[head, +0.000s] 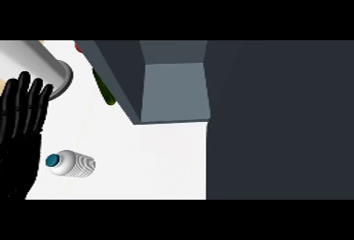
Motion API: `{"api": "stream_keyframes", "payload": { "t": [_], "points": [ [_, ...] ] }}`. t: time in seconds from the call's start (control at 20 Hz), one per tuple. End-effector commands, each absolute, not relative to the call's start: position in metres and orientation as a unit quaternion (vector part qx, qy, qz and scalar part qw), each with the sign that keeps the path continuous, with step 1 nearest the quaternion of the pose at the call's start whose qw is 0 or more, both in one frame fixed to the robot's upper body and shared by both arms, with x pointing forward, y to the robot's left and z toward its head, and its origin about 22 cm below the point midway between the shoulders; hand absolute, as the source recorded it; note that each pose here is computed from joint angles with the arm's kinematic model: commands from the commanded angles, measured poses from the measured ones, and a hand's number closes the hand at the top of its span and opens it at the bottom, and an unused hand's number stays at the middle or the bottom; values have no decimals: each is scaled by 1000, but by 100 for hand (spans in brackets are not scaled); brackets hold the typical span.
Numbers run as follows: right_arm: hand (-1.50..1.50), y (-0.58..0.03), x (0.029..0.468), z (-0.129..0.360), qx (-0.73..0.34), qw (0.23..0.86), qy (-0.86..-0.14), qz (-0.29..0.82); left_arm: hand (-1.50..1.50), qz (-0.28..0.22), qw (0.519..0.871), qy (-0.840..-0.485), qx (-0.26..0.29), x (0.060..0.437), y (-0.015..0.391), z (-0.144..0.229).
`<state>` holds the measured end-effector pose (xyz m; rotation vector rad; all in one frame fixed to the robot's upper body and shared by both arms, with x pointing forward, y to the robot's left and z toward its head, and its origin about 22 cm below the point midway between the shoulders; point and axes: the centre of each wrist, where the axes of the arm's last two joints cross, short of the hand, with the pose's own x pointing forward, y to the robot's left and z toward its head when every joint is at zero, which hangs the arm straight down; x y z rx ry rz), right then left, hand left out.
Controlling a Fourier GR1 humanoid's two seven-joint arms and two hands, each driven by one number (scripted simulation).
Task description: Pick up the bottled water, place it into the cabinet and close the cabinet
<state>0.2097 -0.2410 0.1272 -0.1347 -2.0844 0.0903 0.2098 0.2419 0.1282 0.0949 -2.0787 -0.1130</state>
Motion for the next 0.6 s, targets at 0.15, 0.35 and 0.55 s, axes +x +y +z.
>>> {"api": "stream_keyframes", "payload": {
  "t": [0.15, 0.35, 0.55],
  "points": [
    [-150, -234, 194, 139, -30, 499, -864, 63, -150, -14, 508, -861, 10, 198, 282, 131],
    [-150, -215, 173, 127, 96, 536, -835, 77, -150, 113, 588, -801, -9, 177, 294, 104],
    [-150, -214, 138, 148, 109, 531, -836, 84, -150, 124, 594, -795, -6, 151, 312, 127]
  ]
}}
